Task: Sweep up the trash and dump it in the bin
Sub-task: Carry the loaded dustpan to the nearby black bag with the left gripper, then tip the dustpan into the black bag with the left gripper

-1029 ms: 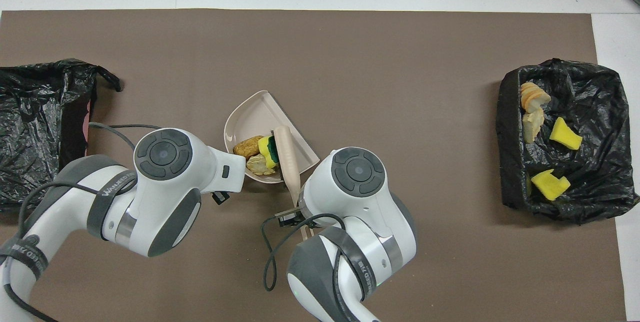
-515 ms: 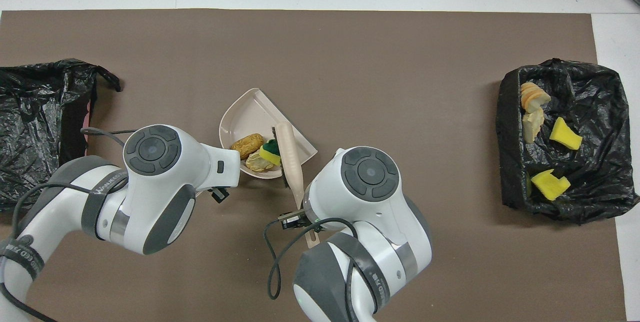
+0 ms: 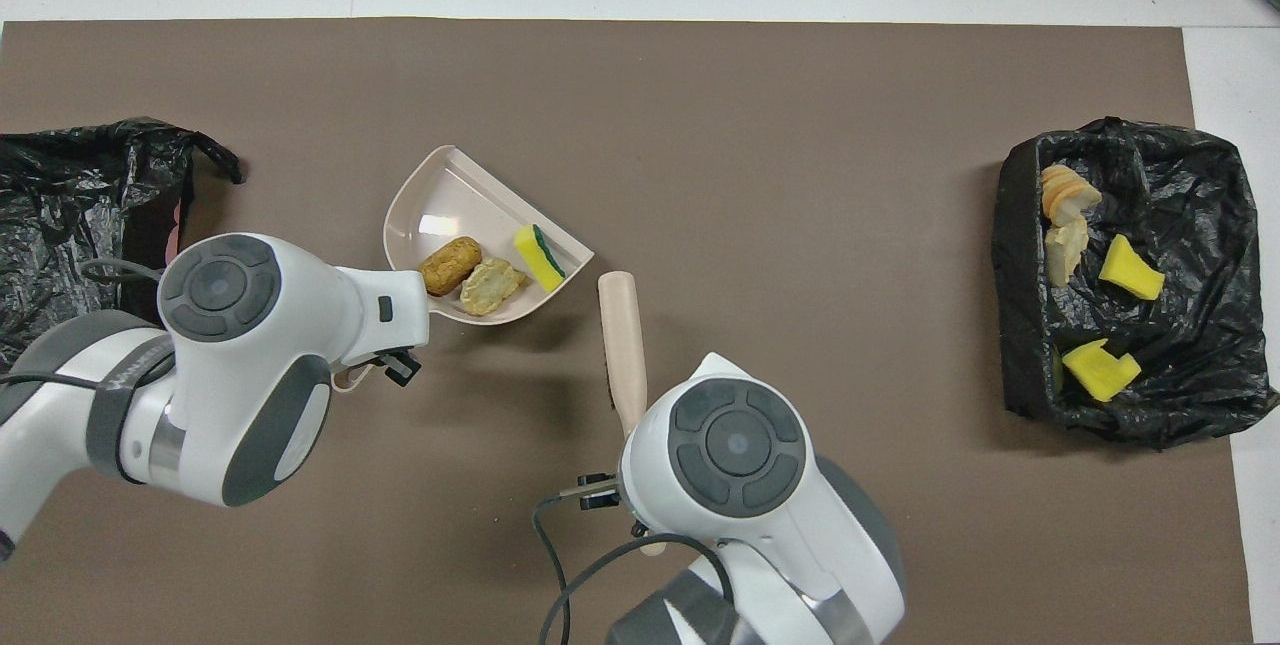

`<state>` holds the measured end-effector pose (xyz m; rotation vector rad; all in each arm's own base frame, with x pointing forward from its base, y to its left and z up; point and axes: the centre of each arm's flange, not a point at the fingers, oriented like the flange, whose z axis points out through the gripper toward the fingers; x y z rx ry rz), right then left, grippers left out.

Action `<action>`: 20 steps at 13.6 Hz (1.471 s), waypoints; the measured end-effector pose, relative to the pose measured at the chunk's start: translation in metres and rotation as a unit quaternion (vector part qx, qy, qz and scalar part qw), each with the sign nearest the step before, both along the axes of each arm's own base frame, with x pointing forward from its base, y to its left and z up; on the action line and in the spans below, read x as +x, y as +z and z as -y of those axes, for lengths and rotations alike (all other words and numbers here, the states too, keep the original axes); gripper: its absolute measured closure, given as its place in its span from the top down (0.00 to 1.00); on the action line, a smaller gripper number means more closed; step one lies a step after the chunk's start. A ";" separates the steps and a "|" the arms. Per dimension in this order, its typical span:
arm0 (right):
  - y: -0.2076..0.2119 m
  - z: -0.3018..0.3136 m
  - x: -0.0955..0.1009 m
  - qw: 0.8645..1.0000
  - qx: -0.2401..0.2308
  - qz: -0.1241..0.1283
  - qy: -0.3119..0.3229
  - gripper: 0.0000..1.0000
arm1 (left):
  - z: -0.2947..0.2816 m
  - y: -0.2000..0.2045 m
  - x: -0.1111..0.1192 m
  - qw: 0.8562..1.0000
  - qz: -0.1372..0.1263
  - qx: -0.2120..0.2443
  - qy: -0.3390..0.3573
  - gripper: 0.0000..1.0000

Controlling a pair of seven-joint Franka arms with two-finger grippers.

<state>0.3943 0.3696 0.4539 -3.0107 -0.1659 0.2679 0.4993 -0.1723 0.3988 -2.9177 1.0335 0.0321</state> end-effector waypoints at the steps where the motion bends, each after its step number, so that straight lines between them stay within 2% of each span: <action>1: -0.004 -0.003 -0.013 1.000 -0.011 -0.003 -0.009 0.26 | -0.012 0.011 0.001 1.000 0.007 -0.001 0.023 0.31; 4: -0.018 -0.029 -0.056 0.998 -0.032 -0.004 -0.045 0.26 | -0.047 0.040 0.005 0.998 0.017 -0.003 0.067 0.31; 8: -0.046 -0.072 -0.120 0.997 -0.055 0.017 -0.046 0.26 | -0.114 0.074 0.017 0.991 0.000 0.005 0.135 0.31; 9: -0.057 -0.080 -0.130 0.997 -0.061 0.024 -0.041 0.26 | -0.133 0.083 0.021 0.988 0.001 0.005 0.153 0.31; 13: -0.098 -0.098 -0.149 0.997 -0.080 0.013 -0.020 0.26 | -0.229 0.103 0.024 0.984 0.005 0.004 0.179 0.31; 15: -0.100 -0.098 -0.147 0.996 -0.081 0.013 -0.022 0.26 | -0.291 0.107 0.015 0.987 0.006 0.004 0.163 0.31; 17: -0.101 -0.096 -0.144 0.996 -0.081 0.013 -0.025 0.26 | -0.354 0.113 -0.001 0.993 0.008 0.008 0.118 0.31; 20: -0.107 -0.097 -0.142 0.997 -0.071 0.019 -0.029 0.26 | -0.415 0.126 -0.018 0.996 0.005 0.069 0.062 0.31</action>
